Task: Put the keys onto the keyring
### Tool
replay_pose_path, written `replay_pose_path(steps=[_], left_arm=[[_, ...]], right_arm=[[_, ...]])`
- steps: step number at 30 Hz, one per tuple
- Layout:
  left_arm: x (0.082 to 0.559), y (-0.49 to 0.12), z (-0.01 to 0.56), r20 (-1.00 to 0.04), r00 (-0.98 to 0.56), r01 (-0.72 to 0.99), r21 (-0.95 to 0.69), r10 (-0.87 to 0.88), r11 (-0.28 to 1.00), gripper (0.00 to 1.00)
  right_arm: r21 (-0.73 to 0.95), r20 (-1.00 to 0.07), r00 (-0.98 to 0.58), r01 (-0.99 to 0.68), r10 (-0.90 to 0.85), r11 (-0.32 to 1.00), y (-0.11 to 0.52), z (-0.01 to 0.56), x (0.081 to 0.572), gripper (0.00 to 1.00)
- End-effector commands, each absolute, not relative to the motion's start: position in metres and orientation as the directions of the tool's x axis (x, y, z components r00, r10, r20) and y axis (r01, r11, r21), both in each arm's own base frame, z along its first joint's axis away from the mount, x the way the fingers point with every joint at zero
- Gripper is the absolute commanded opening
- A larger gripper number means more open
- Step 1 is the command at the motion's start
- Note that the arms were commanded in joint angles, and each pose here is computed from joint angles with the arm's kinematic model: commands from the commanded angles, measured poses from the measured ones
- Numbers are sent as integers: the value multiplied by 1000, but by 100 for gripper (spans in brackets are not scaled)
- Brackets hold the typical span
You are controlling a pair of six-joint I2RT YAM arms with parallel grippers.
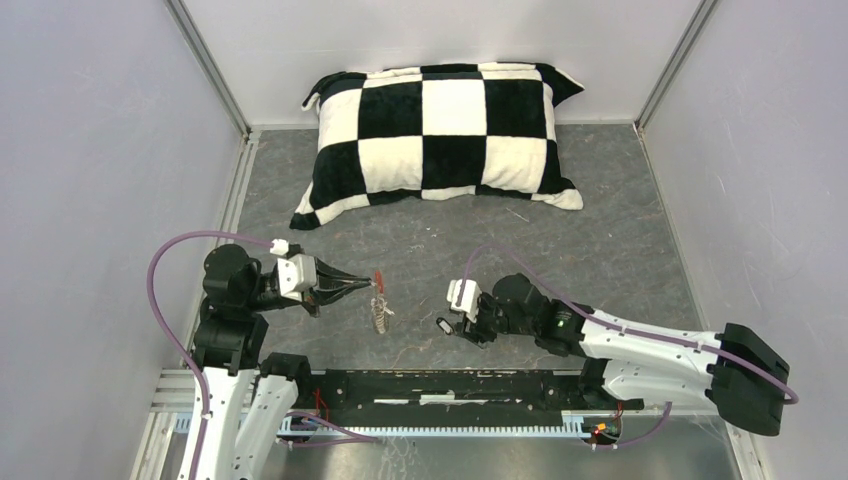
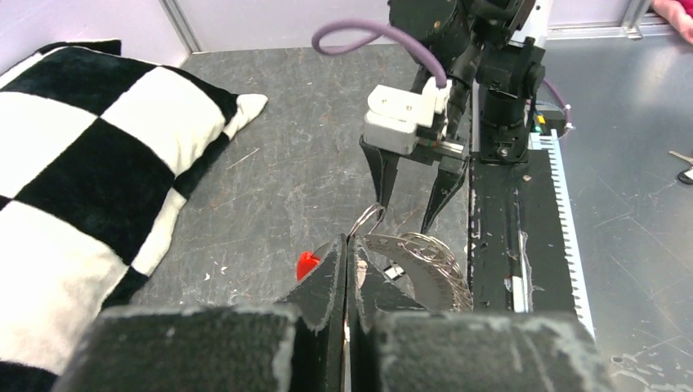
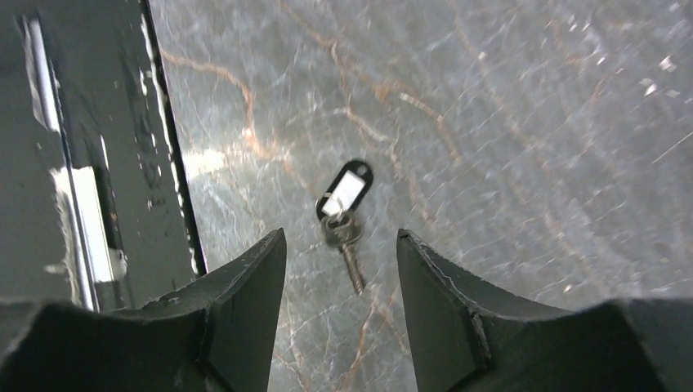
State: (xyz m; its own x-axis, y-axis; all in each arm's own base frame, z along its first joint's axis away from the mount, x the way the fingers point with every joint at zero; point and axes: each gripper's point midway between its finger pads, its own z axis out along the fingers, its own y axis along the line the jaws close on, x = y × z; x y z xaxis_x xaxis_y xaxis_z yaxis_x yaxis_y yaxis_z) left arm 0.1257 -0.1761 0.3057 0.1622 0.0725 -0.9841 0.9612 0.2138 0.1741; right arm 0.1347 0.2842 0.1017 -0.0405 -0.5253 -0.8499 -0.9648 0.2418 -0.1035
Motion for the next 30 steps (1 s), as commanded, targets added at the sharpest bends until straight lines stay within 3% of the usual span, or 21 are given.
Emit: replay_pose_path(steps=[1,11,19,30], left_arm=[[117,-177,306,-973,218,960,227,72,166,2],[105,-178,307,-969,238,961,244,63,132,2],[99,-178,310,-963,262,956,267,58,118,2],[97,-178,315,-962,268,957,272,52,105,2]], right_arm=[[-147,-894,30,-962,-447,229,294,106,139,58],[-84,-881,49,-995,-471,55,311,81,139,53],[4,-859,44,-996,-510,-92,316,61,133,43],[63,-798,21,-991,-602,-118,302,27,132,39]])
